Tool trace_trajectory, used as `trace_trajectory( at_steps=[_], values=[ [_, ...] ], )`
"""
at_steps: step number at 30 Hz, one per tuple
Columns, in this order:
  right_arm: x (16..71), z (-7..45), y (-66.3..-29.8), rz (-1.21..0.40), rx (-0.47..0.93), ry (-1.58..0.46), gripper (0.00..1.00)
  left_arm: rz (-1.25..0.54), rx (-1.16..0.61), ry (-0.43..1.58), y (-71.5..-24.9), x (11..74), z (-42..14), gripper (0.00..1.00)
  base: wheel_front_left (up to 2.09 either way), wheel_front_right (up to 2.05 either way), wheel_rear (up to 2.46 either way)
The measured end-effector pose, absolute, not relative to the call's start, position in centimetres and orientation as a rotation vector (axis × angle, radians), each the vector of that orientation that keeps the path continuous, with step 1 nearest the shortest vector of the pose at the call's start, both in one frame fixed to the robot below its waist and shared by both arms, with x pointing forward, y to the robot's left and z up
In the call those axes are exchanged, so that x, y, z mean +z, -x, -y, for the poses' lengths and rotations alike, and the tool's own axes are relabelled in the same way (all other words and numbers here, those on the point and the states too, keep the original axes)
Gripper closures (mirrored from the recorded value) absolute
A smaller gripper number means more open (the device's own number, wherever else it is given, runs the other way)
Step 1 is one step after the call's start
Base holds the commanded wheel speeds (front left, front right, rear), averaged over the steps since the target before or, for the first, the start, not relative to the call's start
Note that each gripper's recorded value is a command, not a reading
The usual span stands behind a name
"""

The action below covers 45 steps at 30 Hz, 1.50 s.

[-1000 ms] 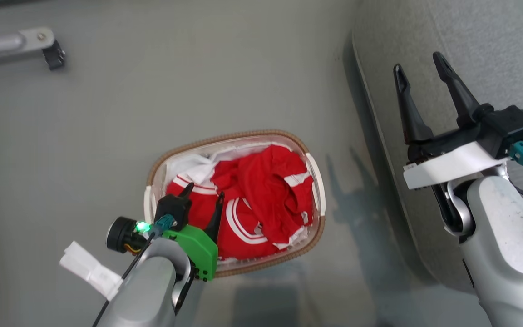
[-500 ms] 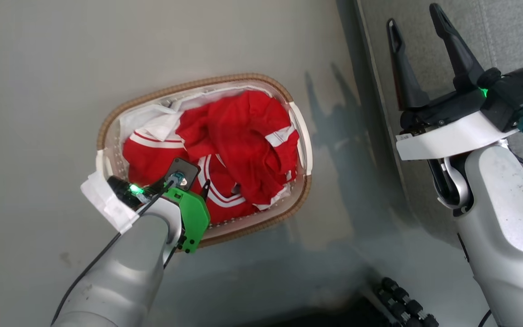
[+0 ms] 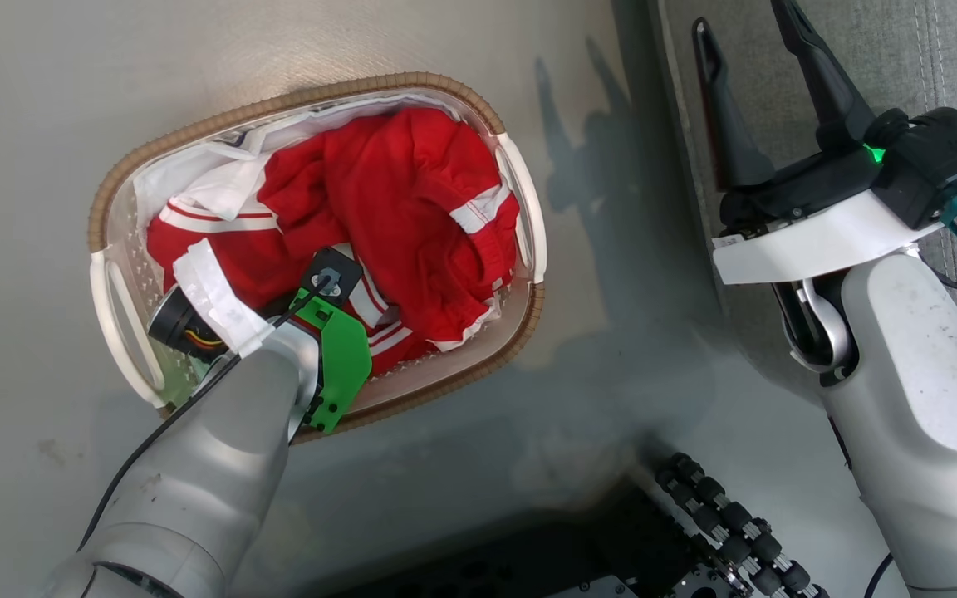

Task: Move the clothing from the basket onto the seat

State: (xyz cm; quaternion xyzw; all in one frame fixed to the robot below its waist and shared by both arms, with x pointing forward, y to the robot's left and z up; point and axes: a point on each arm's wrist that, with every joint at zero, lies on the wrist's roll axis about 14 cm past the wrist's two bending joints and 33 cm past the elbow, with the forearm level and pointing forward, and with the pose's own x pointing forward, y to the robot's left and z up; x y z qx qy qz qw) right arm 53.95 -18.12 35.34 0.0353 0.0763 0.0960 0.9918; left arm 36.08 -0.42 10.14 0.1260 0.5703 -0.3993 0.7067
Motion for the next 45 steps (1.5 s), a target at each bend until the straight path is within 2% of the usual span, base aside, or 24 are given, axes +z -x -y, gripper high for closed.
trace_trajectory(
  at_steps=[1, 5, 8, 15, 25, 31, 45],
  values=[
    [35.1, 18.1, -53.9, -0.159, 0.193, -0.070, 0.00, -1.271, -0.889, -0.278, -36.0, 10.0, 0.5, 1.00, 0.00, 0.00, 0.00],
    [34.6, 17.8, -53.7, -0.173, 0.207, -0.072, 0.00, -1.295, -0.859, -0.217, -36.0, 9.8, 0.8, 1.00, 0.00, 0.00, 0.00],
    [34.9, 17.6, -53.7, -0.172, 0.219, -0.066, 0.00, -1.242, -0.841, -0.167, -37.1, 10.6, 1.3, 1.00, 0.00, 0.00, 0.00],
    [37.0, 17.4, -53.5, -0.140, 0.224, -0.065, 0.00, -1.050, -0.781, -0.034, -39.9, 14.5, 2.2, 1.00, 0.00, 0.00, 0.00],
    [40.9, 16.4, -50.4, -0.112, 0.230, -0.094, 0.00, -0.816, -0.661, 0.096, -41.4, 22.4, 0.9, 1.00, 0.00, 0.00, 0.00],
    [43.6, 15.5, -48.6, -0.074, 0.246, -0.109, 0.00, -0.559, -0.630, 0.162, -45.2, 30.4, 0.8, 1.00, 0.00, 0.00, 0.00],
    [47.7, 11.8, -43.3, -0.018, 0.327, -0.143, 0.00, 0.074, -0.572, 0.213, -46.9, 52.3, -1.4, 1.00, 0.00, 0.00, 0.00]
  ],
)
